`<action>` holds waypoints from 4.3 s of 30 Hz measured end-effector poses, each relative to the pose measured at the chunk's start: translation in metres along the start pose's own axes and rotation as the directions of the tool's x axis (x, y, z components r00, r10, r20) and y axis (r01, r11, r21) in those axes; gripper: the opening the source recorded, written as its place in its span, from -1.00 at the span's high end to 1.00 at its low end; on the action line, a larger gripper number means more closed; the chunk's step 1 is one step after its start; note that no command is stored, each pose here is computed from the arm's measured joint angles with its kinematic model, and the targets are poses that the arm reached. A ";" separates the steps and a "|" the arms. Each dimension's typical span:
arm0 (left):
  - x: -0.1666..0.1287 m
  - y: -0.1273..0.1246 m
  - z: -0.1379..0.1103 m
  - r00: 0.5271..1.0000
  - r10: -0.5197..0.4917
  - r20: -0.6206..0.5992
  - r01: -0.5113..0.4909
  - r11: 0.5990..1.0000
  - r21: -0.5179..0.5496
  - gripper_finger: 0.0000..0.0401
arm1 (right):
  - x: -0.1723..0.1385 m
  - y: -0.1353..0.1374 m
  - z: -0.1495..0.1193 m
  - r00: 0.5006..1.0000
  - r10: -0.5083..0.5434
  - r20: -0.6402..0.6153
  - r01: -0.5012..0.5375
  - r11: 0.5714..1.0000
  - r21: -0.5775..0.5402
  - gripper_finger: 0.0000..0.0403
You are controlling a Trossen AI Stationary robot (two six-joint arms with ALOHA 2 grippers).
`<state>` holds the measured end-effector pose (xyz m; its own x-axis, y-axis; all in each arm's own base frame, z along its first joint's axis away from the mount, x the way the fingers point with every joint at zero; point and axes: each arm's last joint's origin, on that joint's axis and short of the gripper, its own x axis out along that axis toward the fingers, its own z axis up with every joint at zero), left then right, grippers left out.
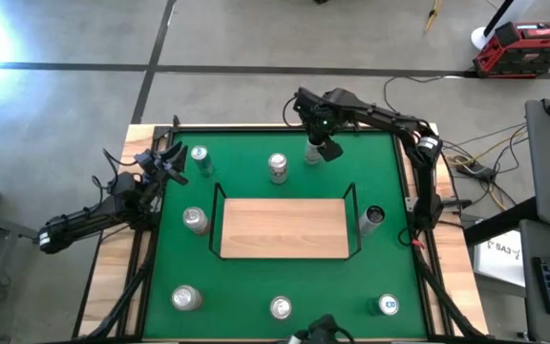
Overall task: Place canned beverage on shelf
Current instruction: Put the top white-yellow soda can on the shelf
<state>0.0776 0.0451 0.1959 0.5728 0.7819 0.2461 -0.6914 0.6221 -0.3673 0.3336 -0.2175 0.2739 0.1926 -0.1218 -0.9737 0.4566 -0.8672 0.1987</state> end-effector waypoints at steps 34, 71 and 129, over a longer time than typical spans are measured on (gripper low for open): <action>0.000 0.000 0.000 1.000 0.000 0.000 0.000 1.000 0.000 0.32 | -0.017 0.010 0.016 1.000 0.005 -0.024 -0.023 0.594 -0.804 -0.90; 0.000 0.000 0.000 1.000 0.000 0.000 0.000 1.000 0.000 0.32 | -0.038 0.024 0.024 0.988 0.056 -0.141 -0.152 0.334 -0.930 -0.90; 0.000 0.000 0.000 1.000 0.000 0.000 0.000 1.000 0.000 0.32 | 0.055 0.086 0.132 0.095 -0.088 -0.992 -0.623 -0.782 0.009 -0.90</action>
<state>0.0776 0.0451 0.1959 0.5727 0.7820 0.2459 -0.6918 0.6220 -0.3669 0.2686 -0.3621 0.2224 0.8396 0.5432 0.0008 -0.4852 0.7494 0.4505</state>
